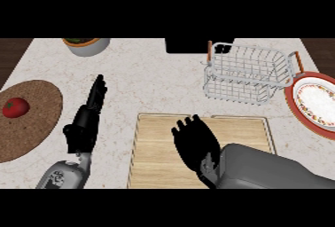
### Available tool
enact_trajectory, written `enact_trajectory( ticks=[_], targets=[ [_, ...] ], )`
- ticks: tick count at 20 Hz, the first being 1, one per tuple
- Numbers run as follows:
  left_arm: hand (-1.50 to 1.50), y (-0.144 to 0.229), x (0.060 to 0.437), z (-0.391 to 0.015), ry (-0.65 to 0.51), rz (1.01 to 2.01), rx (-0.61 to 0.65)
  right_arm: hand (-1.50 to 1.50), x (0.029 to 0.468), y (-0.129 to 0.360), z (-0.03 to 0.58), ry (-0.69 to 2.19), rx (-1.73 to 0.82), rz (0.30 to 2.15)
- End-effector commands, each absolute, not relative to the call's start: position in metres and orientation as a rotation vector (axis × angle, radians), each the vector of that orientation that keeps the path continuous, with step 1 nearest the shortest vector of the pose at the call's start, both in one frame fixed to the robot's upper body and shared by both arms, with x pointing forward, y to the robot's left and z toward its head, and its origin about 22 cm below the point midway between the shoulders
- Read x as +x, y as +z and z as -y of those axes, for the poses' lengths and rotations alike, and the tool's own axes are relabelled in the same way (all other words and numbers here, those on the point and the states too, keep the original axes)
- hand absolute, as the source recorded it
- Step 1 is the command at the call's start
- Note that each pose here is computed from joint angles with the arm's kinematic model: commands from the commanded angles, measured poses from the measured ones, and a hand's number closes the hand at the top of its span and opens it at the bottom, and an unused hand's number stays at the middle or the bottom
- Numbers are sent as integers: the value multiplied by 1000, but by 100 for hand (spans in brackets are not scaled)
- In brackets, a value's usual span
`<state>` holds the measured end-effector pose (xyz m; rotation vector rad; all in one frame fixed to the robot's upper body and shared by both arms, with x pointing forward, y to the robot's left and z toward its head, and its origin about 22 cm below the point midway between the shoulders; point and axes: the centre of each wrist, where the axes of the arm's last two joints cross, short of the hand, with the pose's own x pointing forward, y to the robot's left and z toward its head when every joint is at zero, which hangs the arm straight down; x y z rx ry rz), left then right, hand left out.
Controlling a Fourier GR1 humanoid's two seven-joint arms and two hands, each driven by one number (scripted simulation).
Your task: Pick the lemon from the tray and place it in the tiered basket
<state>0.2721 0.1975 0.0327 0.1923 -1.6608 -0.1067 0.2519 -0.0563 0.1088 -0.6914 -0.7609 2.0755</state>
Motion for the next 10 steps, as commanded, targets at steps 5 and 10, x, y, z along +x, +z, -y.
enact_trajectory(
  ticks=[5, 10],
  targets=[
    [0, 32, 265, -185, -96, 1648, 179, -150, 250, 82, 64, 2044, -792, 692],
    [0, 34, 270, -198, -124, 1658, 171, -150, 265, 86, 51, 2042, -778, 663]
  ],
)
